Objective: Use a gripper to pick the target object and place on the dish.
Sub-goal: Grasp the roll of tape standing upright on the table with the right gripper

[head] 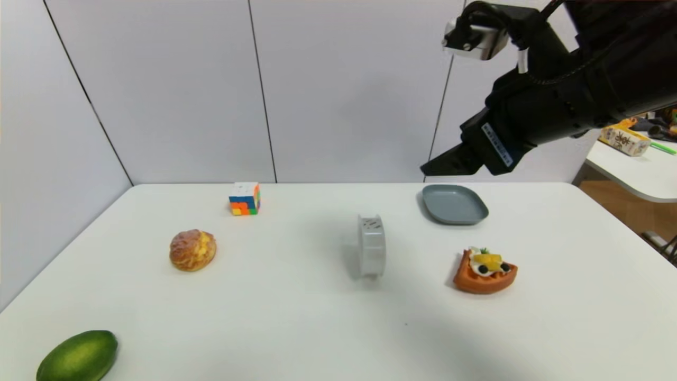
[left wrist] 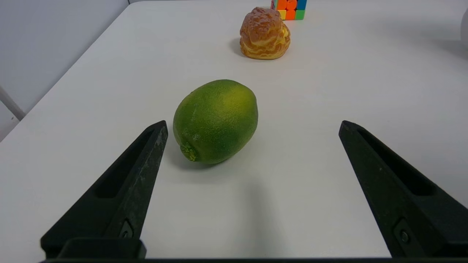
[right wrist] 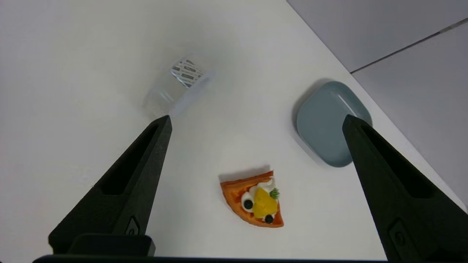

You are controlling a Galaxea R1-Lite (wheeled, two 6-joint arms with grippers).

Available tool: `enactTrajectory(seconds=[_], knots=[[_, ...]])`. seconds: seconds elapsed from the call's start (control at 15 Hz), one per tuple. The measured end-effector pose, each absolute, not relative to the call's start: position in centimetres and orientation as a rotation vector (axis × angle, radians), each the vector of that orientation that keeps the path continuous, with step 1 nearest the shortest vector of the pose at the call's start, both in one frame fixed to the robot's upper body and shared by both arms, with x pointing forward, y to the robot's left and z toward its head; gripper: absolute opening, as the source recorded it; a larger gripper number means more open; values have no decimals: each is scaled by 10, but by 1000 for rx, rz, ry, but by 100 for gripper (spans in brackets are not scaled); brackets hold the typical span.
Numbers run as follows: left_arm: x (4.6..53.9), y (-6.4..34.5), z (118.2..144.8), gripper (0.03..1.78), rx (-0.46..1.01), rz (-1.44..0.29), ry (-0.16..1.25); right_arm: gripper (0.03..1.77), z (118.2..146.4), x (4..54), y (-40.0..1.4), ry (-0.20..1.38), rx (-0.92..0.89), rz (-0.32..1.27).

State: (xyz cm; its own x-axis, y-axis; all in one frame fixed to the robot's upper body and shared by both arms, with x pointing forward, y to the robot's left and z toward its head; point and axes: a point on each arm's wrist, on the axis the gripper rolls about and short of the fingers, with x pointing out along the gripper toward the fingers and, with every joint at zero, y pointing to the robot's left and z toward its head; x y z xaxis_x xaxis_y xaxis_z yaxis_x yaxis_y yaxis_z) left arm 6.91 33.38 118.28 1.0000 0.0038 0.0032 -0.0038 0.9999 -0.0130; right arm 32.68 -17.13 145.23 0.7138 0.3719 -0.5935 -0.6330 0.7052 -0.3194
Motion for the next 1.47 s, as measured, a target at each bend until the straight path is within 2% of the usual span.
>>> enactTrajectory(seconds=[0.27,0.53,0.87,1.2,1.47], knots=[[69,334,1183,169,-13,3,-3,166,1440,325,-144,566,-526,528],[69,334,1183,169,-13,3,-3,168,1430,324,-136,634,-477,520],[69,334,1183,169,-13,3,-3,169,1424,311,-132,761,-294,458],[69,334,1183,169,-14,3,-3,169,1419,297,-136,880,-284,416],[69,334,1183,169,-13,3,-3,169,1414,294,-133,909,-293,384]])
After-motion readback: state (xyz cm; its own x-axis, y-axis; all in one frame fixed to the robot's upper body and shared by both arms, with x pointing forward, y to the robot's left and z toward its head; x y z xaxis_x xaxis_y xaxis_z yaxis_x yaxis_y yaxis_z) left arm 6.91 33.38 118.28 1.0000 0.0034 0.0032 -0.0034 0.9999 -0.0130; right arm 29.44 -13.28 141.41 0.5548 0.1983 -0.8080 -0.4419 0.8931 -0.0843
